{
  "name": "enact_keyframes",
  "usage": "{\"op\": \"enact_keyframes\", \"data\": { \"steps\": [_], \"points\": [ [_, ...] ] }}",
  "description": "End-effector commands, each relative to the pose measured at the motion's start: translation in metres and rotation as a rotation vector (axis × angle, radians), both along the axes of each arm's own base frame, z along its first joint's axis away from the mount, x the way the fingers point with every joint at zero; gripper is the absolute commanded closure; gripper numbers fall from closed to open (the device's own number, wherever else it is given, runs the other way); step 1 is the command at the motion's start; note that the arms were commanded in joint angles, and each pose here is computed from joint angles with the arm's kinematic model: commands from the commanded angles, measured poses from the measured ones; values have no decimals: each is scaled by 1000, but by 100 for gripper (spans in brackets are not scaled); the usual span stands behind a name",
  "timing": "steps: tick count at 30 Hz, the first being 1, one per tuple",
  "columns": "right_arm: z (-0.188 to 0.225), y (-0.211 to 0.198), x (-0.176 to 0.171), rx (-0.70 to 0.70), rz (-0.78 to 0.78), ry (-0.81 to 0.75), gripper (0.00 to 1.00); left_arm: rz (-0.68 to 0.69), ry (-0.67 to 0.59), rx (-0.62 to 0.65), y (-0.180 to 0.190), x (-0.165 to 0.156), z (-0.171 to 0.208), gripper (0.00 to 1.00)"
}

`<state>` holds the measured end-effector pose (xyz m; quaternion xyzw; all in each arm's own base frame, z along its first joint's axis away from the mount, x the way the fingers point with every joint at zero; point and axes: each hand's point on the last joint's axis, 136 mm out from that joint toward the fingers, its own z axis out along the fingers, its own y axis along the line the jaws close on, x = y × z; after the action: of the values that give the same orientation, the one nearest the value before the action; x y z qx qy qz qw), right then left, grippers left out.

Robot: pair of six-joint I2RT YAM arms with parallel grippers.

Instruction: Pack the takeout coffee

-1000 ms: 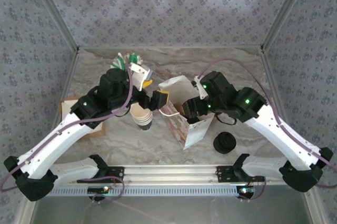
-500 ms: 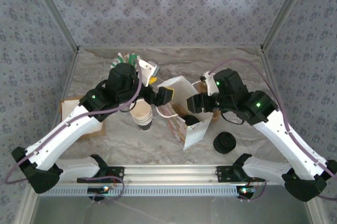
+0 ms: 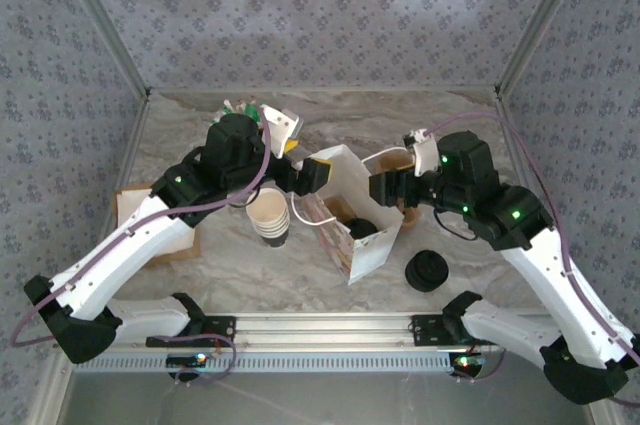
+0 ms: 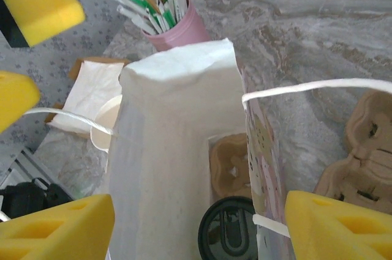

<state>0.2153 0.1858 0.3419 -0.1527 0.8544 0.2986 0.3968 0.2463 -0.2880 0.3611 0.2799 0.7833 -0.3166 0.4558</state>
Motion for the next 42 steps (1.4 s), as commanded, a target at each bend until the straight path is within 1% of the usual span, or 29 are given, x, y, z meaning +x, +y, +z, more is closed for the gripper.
{"op": "enact_keyframes", "data": {
  "steps": [1,12,18,32,42],
  "points": [
    [16,-5,1,37,-7,-67,24,9,-69,-30,4,-1,23,1],
    [32,-33,1,64,-102,-140,23,68,-146,-79,23,-4,39,1],
    [33,-53,2,42,-177,-166,20,123,-167,-92,38,-5,37,1],
    [28,-102,7,-4,-390,-198,6,288,-101,-65,82,-5,13,1],
    [13,-115,19,19,-467,-117,0,363,-39,-48,105,-4,-7,1]
  ]
}}
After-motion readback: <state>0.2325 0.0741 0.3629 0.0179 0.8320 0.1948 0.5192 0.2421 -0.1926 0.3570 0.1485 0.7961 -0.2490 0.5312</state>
